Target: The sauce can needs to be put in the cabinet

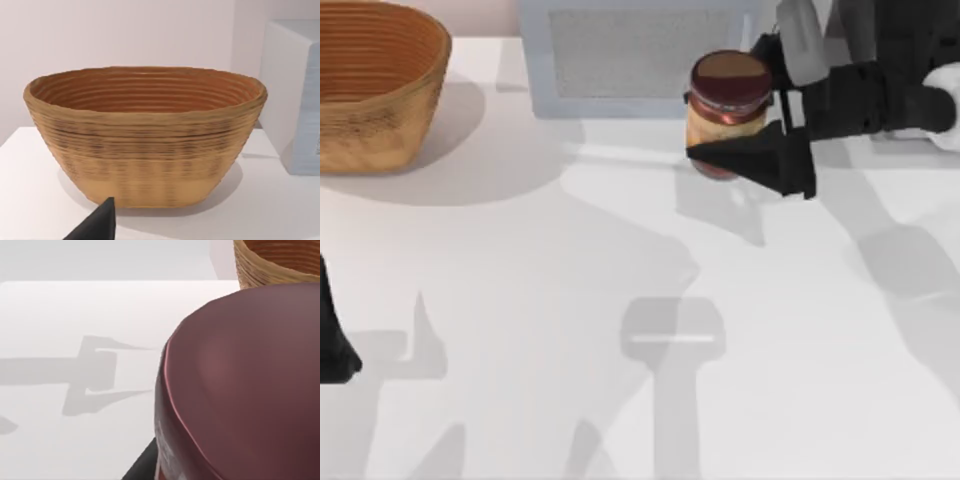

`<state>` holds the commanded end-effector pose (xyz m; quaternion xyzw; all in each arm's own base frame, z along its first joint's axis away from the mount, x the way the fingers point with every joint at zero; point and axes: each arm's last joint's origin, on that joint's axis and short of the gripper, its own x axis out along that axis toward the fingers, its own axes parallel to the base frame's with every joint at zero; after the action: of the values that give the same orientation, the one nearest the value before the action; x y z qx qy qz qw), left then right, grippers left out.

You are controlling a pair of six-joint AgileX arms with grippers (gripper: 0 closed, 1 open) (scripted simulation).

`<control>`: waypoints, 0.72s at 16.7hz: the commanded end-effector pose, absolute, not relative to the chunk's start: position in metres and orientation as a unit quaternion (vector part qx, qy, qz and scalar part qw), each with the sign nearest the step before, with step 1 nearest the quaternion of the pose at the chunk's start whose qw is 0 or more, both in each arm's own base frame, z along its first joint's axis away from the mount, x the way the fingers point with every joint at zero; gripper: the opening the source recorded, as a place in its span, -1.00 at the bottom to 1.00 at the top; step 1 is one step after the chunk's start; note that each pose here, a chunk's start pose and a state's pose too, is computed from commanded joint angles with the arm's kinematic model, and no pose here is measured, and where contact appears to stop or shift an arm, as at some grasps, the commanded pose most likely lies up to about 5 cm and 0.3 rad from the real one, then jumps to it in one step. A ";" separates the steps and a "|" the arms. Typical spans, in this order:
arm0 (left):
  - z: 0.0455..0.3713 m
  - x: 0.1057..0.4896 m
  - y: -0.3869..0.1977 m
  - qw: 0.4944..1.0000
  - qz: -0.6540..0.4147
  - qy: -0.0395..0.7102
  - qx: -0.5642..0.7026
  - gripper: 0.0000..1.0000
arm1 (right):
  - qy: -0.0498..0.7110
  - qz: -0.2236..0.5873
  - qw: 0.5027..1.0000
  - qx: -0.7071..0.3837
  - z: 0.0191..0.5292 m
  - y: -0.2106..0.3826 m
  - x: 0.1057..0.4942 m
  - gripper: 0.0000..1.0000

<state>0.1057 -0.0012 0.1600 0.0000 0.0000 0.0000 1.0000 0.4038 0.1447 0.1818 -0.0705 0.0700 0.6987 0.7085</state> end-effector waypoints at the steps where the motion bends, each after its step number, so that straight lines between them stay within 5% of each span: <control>1: 0.160 0.106 -0.001 1.000 0.000 0.000 0.000 1.00 | 0.070 0.699 0.709 -0.070 0.182 0.145 0.404 -1.00; 6: 0.160 0.106 -0.001 1.000 0.000 0.000 0.000 1.00 | 0.078 0.681 0.725 -0.071 0.185 0.134 0.404 -1.00; 12: 0.160 0.106 -0.001 1.000 0.000 0.000 0.000 1.00 | 0.128 0.536 0.831 -0.079 0.223 0.071 0.368 -1.00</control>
<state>0.1057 -0.0012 0.1600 0.0000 0.0000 0.0000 1.0000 0.3682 0.0709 0.2232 -0.0786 0.1280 0.5362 0.8306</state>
